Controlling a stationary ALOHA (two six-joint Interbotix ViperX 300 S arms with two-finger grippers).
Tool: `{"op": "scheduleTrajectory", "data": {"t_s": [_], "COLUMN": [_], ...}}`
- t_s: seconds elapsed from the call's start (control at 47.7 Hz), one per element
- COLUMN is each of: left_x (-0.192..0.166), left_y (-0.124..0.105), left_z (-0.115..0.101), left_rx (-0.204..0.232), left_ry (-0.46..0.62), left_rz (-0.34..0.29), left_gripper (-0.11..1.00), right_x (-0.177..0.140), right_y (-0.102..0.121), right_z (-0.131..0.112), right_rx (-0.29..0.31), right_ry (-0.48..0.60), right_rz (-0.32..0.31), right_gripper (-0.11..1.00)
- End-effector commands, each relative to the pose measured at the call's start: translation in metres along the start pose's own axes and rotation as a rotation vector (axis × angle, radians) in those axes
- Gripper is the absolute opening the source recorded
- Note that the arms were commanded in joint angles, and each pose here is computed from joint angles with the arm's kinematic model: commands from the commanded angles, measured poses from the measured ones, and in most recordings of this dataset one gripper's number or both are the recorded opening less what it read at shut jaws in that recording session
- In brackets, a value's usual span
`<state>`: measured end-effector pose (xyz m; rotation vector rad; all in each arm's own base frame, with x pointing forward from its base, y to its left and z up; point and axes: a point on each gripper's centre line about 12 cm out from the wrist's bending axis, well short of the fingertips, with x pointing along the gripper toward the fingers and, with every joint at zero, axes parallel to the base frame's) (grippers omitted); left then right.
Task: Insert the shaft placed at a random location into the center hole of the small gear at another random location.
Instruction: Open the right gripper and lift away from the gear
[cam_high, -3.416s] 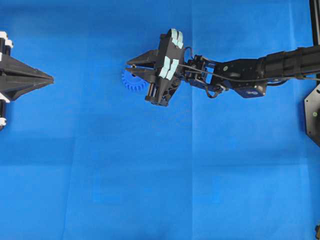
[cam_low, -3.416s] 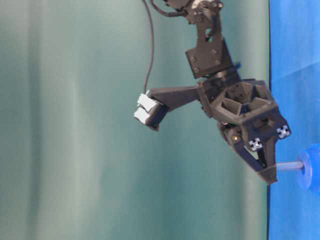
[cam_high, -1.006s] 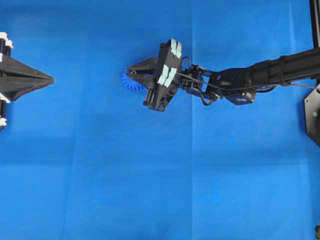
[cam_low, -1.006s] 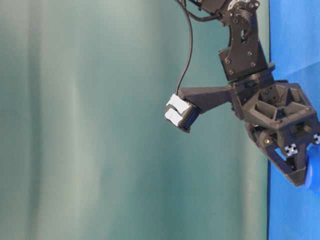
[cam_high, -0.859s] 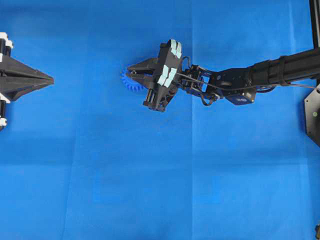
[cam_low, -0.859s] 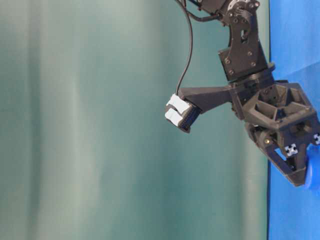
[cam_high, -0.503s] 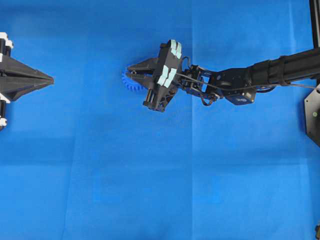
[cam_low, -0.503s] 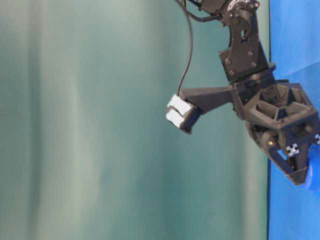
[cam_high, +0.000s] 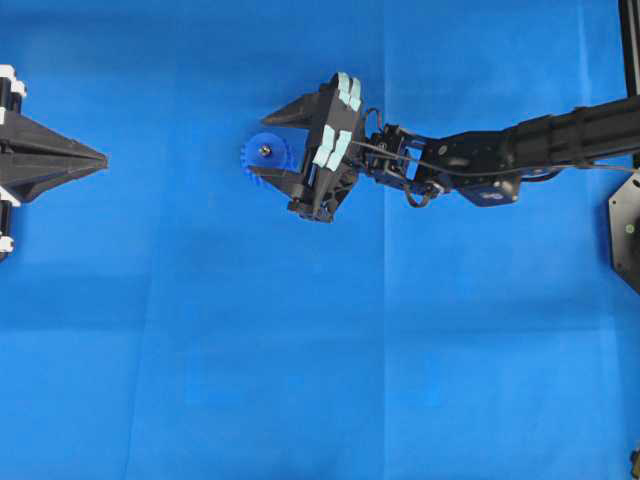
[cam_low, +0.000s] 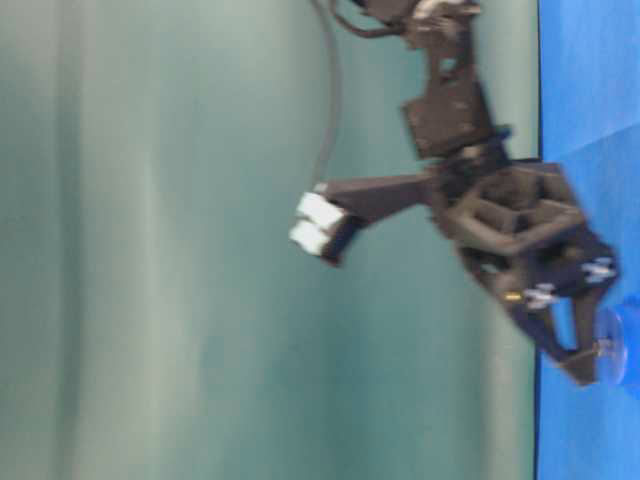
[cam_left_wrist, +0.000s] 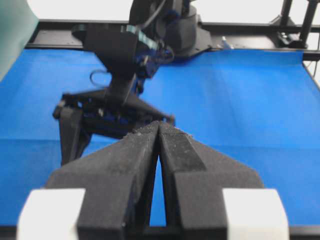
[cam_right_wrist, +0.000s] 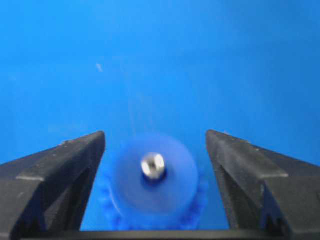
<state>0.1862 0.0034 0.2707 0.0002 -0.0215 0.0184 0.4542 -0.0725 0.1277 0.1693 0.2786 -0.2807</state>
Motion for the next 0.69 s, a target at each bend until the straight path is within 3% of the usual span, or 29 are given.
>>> {"op": "scheduleTrajectory", "data": {"t_s": [0.0,0.293,0.671], "left_x": [0.001,0.001,0.001], "left_y": [0.0,0.0,0.0], "left_z": [0.003,0.003,0.003], "left_rx": [0.003,0.003,0.002], "left_ry": [-0.009,-0.009,-0.009], "left_rz": [0.002,0.002,0.002], "left_gripper": [0.0,0.0,0.0], "right_x": [-0.01,-0.028,-0.033], "right_y": [0.006,0.011,0.013], "right_z": [0.032,0.069,0.075], "right_rx": [-0.002,-0.017,-0.015], "right_ry": [-0.064,-0.113,-0.097], "right_rz": [0.018,0.036,0.044], "right_gripper": [0.72,0.72,0.71]}}
